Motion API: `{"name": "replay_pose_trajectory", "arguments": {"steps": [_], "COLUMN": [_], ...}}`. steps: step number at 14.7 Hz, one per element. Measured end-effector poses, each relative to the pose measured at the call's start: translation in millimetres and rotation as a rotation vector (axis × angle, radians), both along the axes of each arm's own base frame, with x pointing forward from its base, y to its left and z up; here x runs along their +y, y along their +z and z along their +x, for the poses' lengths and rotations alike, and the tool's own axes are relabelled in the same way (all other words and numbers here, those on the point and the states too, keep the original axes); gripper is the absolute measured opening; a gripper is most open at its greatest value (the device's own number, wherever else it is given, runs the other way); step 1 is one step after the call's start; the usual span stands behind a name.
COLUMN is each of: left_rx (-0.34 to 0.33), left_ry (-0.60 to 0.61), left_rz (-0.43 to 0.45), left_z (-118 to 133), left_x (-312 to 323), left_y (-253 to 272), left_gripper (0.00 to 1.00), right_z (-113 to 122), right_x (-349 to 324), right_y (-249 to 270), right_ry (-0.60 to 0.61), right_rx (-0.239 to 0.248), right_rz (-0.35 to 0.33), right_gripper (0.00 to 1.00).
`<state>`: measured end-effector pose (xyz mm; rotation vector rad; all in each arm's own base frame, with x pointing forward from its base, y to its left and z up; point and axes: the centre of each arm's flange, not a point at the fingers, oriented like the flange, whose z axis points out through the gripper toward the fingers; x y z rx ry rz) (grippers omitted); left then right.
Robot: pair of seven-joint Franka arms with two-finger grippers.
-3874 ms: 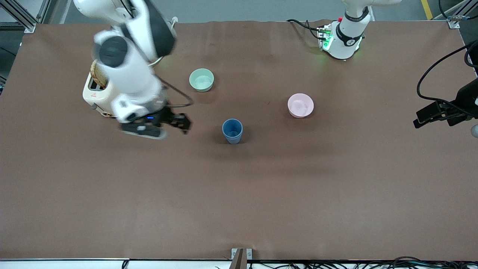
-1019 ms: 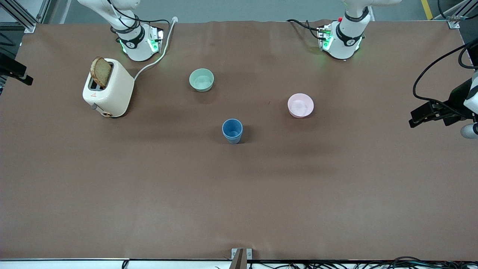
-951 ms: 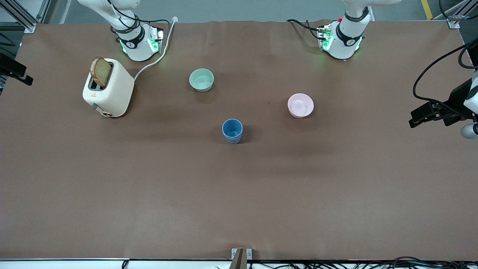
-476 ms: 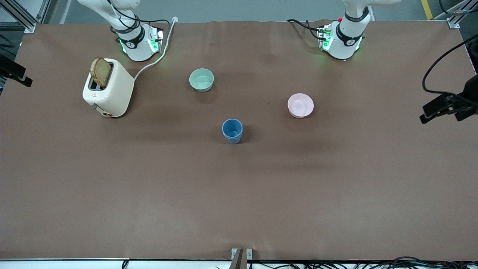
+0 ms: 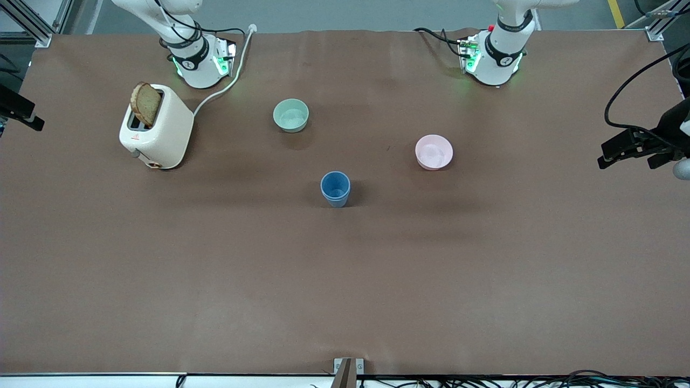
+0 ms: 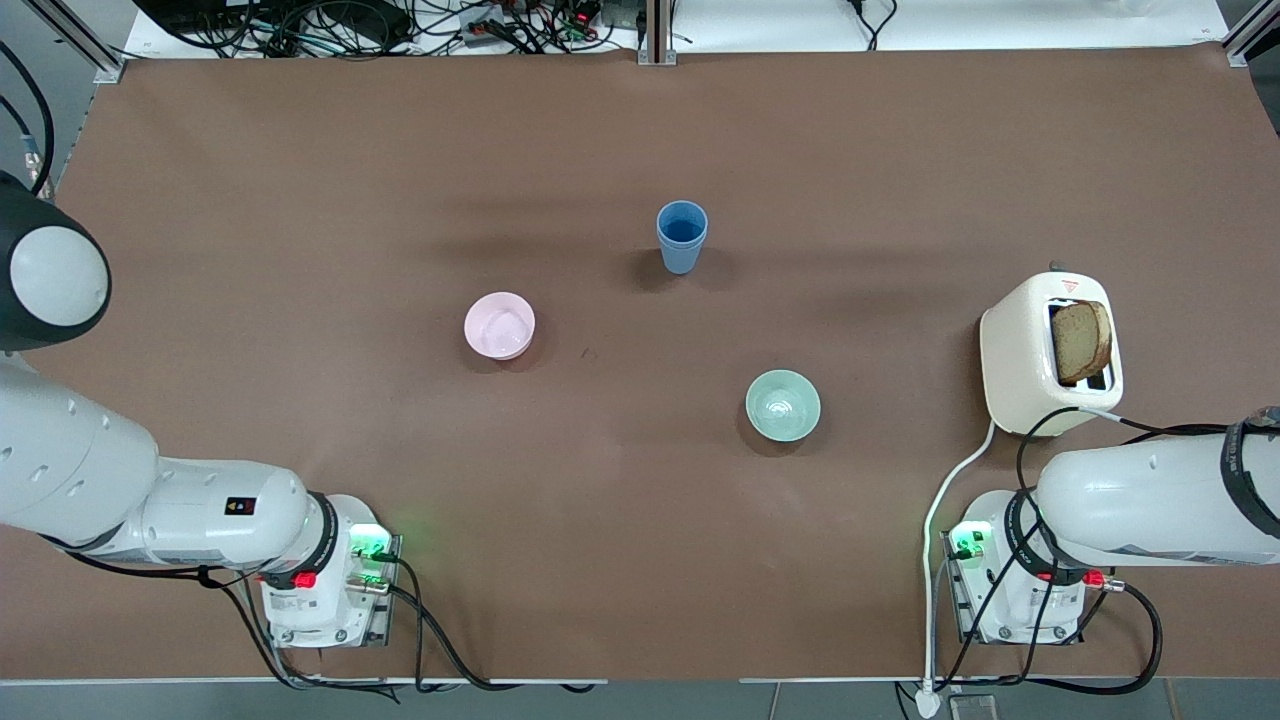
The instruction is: Stack blue cups with both arms
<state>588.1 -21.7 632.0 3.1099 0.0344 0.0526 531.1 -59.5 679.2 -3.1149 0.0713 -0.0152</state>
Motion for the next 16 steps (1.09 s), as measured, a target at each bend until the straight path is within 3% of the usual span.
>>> {"name": "replay_pose_trajectory", "arguments": {"steps": [16], "left_rx": [-0.01], "left_ry": [0.009], "left_rz": [-0.002], "left_z": [-4.1], "left_x": [-4.5], "left_y": [6.3], "left_gripper": [1.0], "right_z": [0.5], "right_x": [-0.3], "right_y": [-2.5], "right_ry": [-0.001], "right_rx": [0.005], "right_rz": [0.001], "right_gripper": [1.0]}}
